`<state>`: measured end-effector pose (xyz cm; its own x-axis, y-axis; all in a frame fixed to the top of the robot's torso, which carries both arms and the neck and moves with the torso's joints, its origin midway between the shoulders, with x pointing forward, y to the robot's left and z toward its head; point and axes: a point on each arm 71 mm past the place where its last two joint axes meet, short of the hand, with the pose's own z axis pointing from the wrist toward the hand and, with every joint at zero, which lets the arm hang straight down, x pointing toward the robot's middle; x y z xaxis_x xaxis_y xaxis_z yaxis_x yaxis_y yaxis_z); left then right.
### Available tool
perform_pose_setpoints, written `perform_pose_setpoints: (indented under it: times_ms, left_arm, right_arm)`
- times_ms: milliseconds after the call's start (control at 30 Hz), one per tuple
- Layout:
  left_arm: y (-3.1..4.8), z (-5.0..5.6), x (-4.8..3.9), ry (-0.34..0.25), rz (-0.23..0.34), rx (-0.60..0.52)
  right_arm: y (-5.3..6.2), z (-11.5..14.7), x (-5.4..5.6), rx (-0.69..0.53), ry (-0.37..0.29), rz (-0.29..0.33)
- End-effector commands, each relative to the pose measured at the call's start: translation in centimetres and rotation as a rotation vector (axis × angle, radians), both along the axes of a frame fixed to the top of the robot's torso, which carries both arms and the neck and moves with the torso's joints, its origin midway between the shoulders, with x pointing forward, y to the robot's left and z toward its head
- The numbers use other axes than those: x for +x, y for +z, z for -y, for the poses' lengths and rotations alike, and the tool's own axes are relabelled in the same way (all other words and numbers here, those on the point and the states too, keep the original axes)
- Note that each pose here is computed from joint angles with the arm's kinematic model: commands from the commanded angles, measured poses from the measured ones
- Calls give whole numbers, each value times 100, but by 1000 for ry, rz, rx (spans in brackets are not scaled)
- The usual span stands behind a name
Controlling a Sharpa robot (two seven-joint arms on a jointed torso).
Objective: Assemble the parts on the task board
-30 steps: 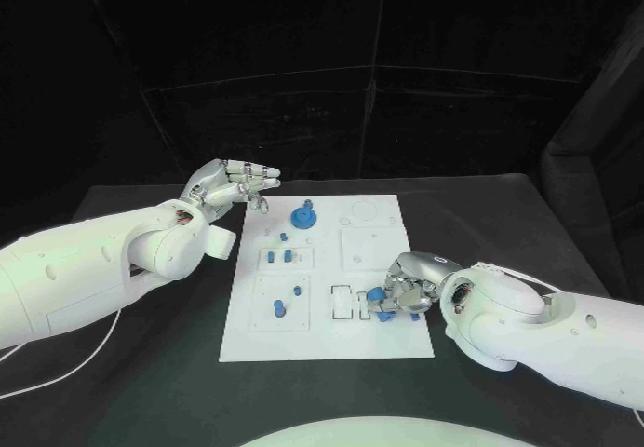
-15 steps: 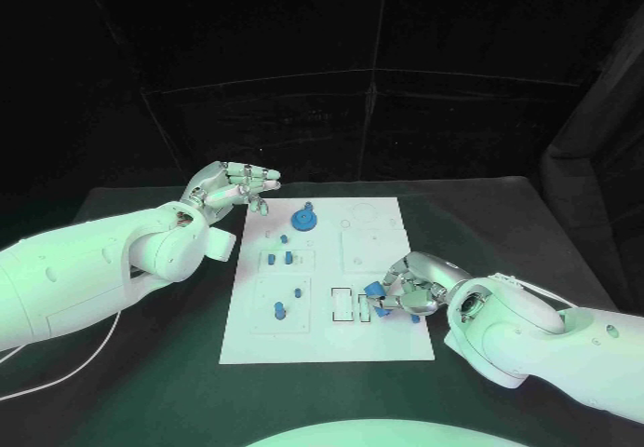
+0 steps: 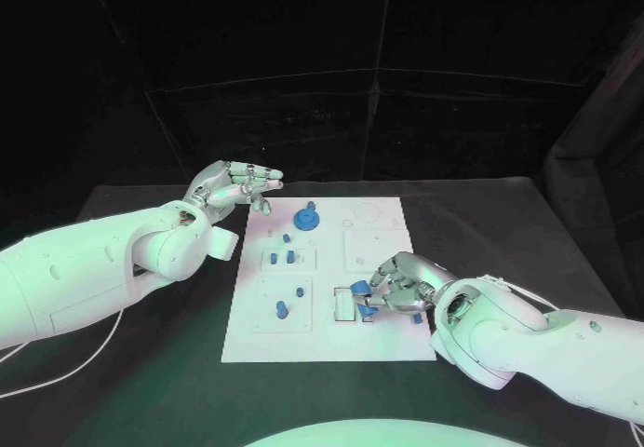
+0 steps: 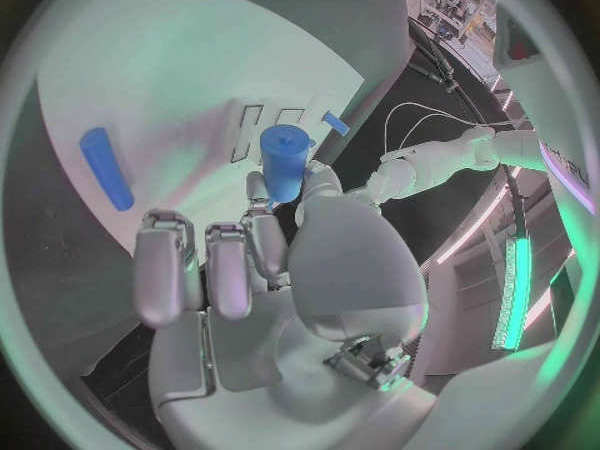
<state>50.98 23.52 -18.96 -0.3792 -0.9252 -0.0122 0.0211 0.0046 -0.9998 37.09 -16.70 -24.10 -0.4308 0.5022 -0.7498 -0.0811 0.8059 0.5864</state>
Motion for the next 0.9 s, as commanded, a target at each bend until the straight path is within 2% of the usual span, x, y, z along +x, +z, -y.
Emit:
perform_pose_setpoints:
  times_ms: [33, 233, 500, 900]
  left_arm:
    - [15, 22, -4, -15, 3, -11]
    - [14, 26, -3, -16, 2, -11]
    - [14, 32, -2, -18, 1, -12]
    - [11, 33, 2, -18, 0, -11]
  right_arm:
    - [-59, -38, -2, -28, 6, -78]
    - [-95, -134, 17, -49, 9, -101]
    - [-111, -166, 74, -62, -21, -76]
    - [-104, -222, 103, -64, -18, -42]
